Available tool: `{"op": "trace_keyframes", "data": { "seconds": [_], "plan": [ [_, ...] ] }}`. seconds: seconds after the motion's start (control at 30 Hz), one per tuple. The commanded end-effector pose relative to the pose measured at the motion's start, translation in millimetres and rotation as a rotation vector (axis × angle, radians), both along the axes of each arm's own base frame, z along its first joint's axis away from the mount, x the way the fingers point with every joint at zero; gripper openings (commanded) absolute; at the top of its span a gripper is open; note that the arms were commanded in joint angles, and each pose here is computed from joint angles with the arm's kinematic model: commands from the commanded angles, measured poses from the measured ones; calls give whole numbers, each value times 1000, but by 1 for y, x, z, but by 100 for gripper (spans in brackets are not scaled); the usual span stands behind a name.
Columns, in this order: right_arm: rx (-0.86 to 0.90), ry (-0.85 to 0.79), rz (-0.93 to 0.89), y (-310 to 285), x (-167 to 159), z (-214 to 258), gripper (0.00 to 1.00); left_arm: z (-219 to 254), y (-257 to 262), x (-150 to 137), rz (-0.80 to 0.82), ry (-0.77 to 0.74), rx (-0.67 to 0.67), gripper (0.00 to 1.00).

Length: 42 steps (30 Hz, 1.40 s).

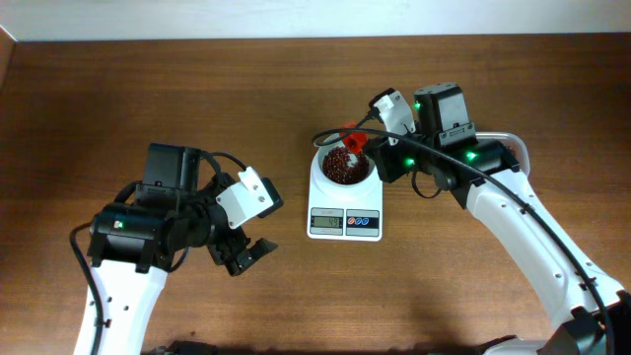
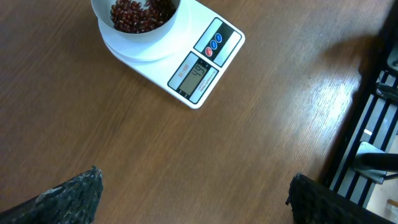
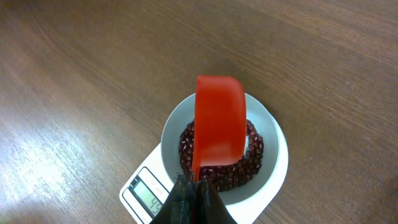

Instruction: Scoop and weigh 50g on scale

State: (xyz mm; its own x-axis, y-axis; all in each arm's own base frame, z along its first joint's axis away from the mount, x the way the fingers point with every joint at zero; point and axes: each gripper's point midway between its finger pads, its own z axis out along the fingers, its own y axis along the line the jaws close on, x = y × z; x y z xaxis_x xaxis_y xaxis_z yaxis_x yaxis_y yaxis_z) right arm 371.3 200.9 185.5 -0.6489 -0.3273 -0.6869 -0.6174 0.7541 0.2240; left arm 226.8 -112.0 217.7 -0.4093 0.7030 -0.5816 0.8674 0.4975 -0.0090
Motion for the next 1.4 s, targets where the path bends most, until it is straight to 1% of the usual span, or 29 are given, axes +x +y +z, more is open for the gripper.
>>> {"op": "trace_keyframes", "data": {
  "seconds": [0.0,0.57,0.67,1.27,1.37],
  "plan": [
    [21,-18,0,1,3,10,4,9,-2,1,-16,-32,-15,99],
    [20,-19,-1,1,3,10,4,9,-2,1,-16,-32,-14,99],
    [-4,-26,-22,-3,6,8,4,9,-2,1,-16,-32,-14,99],
    [21,-17,1,2,2,10,4,9,-2,1,-16,-32,-15,99],
    [-7,-24,-25,-4,6,8,4,9,-2,1,-16,-32,-14,99]
  ]
}}
